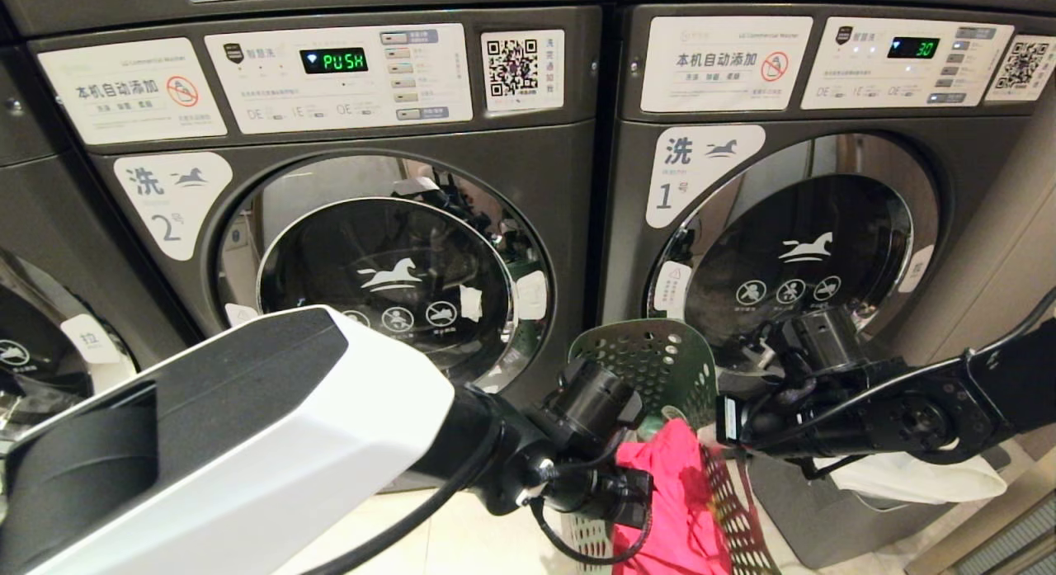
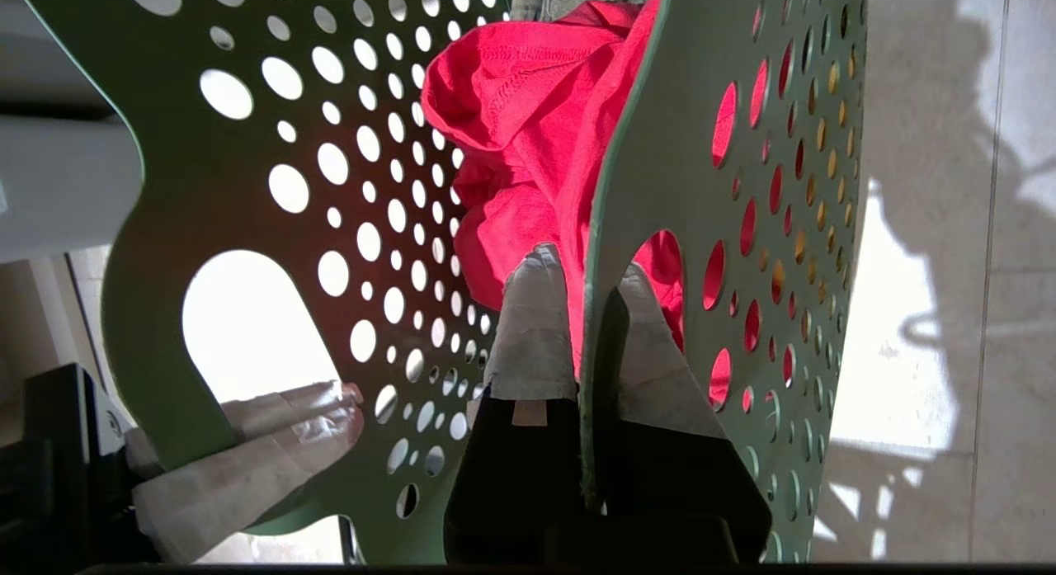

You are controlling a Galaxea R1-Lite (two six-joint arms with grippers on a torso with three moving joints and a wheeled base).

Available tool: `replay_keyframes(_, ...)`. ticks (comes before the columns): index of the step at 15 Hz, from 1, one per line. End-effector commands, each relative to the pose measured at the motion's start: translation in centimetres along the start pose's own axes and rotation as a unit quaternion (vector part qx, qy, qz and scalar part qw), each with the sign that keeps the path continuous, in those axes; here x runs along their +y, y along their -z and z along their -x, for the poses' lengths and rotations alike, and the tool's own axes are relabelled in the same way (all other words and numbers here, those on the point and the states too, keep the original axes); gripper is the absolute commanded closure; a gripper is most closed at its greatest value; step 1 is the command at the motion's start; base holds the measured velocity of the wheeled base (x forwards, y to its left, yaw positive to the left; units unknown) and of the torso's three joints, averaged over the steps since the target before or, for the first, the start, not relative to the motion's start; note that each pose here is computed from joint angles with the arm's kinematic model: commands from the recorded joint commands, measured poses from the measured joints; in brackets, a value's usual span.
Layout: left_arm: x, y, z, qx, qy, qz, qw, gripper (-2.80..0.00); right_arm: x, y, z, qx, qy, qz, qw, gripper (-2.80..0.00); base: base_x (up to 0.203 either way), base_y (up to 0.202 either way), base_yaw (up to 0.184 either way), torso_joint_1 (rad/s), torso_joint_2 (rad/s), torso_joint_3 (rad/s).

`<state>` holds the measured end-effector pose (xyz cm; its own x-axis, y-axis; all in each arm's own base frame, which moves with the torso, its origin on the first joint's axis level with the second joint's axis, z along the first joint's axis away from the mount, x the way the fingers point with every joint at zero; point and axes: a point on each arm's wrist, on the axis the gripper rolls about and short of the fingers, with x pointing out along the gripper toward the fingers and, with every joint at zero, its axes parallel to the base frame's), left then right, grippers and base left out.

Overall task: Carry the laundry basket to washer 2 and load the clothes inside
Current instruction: Pick up the clothes basket and put it beside the washing machine

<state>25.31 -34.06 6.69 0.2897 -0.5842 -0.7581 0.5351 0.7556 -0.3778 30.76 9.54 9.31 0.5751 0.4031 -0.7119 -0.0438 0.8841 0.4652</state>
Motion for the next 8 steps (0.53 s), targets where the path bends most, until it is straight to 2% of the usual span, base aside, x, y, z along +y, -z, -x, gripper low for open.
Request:
replay_keyframes(1,0.1,0.4,-0.7,0.008,-0.002,0.001,1.0000,0.00,-0.3,0.4,-0.4,0.010,0.004,-0.004,1.000,0.00,0.000,0.000,0.000,0.003,0.00,-0.044)
replay_keyframes(8,-0.7,0.0,-2.3,0.005,0.005,-0.005,1.0000,0.00,-1.1,1.5,-0.5,0.019,0.013,-0.010,1.000,0.00,0.000,0.000,0.000,0.003,0.00,-0.168)
